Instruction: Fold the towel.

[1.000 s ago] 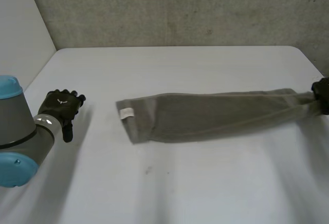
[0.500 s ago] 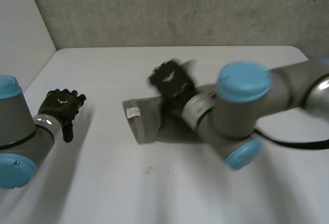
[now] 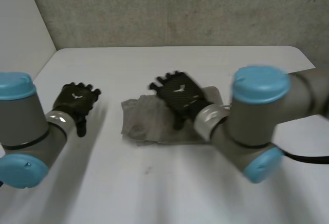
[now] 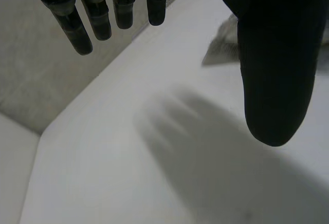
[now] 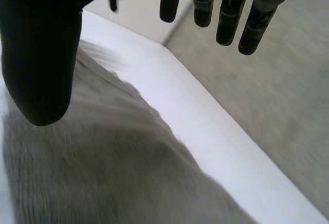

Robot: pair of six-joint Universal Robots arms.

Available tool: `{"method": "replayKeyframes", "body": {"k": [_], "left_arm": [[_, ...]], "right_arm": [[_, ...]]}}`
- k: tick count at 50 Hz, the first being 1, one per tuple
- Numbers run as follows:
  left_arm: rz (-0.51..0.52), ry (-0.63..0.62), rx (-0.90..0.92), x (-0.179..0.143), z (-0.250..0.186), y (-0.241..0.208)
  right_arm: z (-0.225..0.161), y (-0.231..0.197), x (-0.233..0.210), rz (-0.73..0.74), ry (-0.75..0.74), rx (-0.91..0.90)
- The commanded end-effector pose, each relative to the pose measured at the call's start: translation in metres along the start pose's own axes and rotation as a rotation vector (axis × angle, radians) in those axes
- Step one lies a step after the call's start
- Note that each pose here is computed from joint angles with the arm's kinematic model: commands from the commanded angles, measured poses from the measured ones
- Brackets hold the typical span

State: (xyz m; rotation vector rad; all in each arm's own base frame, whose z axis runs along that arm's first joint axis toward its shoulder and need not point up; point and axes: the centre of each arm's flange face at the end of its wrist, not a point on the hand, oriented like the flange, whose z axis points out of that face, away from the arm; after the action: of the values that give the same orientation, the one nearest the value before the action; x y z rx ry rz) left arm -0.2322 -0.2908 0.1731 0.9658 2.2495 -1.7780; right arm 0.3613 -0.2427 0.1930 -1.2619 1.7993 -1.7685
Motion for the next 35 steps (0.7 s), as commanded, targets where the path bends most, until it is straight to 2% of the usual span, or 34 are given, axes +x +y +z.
{"method": "replayKeyframes", "body": {"k": [1, 7, 9, 14, 26, 35], "left_arm": [[-0.032, 0.093, 0.133, 0.038, -0.014, -0.039], [-0.092, 0.157, 0.183, 0.063, -0.017, -0.055], [-0.126, 0.205, 0.194, 0.083, -0.014, -0.059], [-0.154, 0.22, 0.184, 0.097, -0.001, -0.056], [-0.137, 0.151, 0.065, 0.108, 0.017, -0.022], [-0.149, 0.147, 0.063, 0.101, 0.001, -0.026]], "right_arm": [[-0.03, 0.04, 0.044, 0.093, 0.096, -0.161], [-0.047, 0.073, 0.052, 0.138, 0.121, -0.262], [-0.05, 0.08, 0.054, 0.138, 0.127, -0.278], [-0.052, 0.098, 0.059, 0.112, 0.158, -0.286], [-0.04, 0.121, 0.067, 0.07, 0.211, -0.252], [-0.037, 0.103, 0.075, 0.051, 0.237, -0.197]]}}
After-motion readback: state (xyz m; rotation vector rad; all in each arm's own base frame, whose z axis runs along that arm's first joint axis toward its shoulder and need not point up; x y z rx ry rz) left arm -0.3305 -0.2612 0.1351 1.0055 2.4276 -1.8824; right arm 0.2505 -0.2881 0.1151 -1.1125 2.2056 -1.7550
